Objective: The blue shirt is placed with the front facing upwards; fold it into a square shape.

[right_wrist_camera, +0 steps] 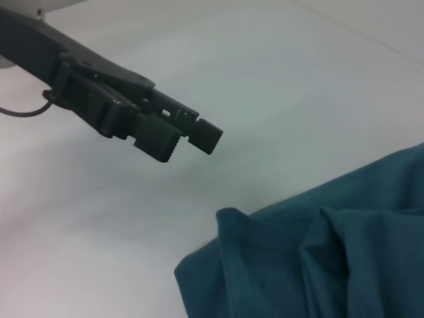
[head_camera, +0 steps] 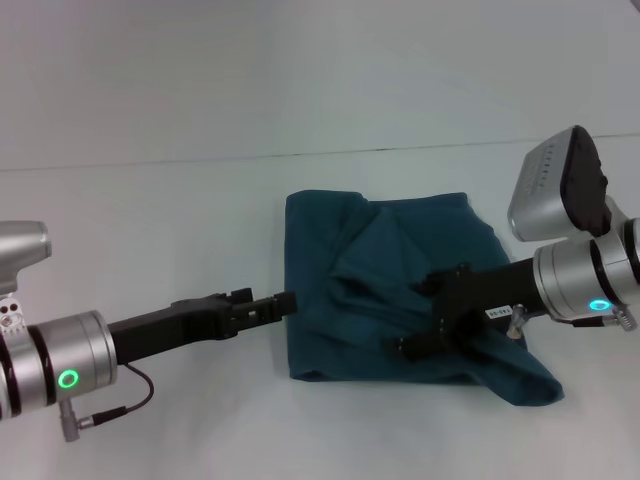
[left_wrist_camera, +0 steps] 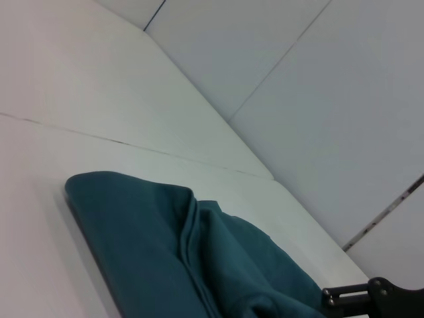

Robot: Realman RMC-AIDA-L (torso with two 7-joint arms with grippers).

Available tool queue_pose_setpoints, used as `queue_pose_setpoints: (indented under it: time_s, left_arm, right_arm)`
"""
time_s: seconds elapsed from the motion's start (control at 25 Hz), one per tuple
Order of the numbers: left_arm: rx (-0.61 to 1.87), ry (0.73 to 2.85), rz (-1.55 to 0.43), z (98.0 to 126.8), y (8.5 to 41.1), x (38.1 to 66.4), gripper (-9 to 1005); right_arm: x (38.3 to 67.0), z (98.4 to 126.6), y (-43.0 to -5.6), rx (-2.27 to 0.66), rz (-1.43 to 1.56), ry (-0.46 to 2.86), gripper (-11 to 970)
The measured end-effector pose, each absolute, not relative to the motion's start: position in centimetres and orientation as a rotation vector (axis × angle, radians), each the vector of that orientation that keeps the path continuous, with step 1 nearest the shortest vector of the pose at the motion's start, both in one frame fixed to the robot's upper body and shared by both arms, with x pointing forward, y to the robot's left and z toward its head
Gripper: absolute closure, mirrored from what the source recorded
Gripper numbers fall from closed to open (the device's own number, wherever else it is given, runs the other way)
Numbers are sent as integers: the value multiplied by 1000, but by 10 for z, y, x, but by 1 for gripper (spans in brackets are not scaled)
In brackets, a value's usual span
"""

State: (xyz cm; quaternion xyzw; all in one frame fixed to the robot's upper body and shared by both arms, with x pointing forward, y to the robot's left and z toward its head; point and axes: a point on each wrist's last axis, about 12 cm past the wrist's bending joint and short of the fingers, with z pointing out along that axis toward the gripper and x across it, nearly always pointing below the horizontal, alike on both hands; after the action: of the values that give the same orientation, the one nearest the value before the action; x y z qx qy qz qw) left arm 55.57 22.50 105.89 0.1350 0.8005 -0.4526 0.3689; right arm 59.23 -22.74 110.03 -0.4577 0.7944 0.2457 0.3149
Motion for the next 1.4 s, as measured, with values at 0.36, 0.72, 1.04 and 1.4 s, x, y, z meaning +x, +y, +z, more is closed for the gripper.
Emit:
queue_pose_setpoints:
  time_s: [0.36, 0.72, 1.04, 1.4]
  left_arm:
    - [337, 2058, -1162, 1058, 225, 555, 50]
    - [333, 2061, -1161, 1057, 225, 555, 50]
    - [331, 2062, -1161, 1056, 225, 555, 50]
    - [338, 2059, -1156, 1056, 224, 555, 50]
  right_arm:
    - [591, 1098, -223, -1241, 642, 2093, 135]
    - [593, 1098, -220, -1261, 614, 2089, 167]
    - [595, 1100, -220, -1259, 592, 2083, 194]
    - [596, 1100, -220, -1257, 580, 2080, 485]
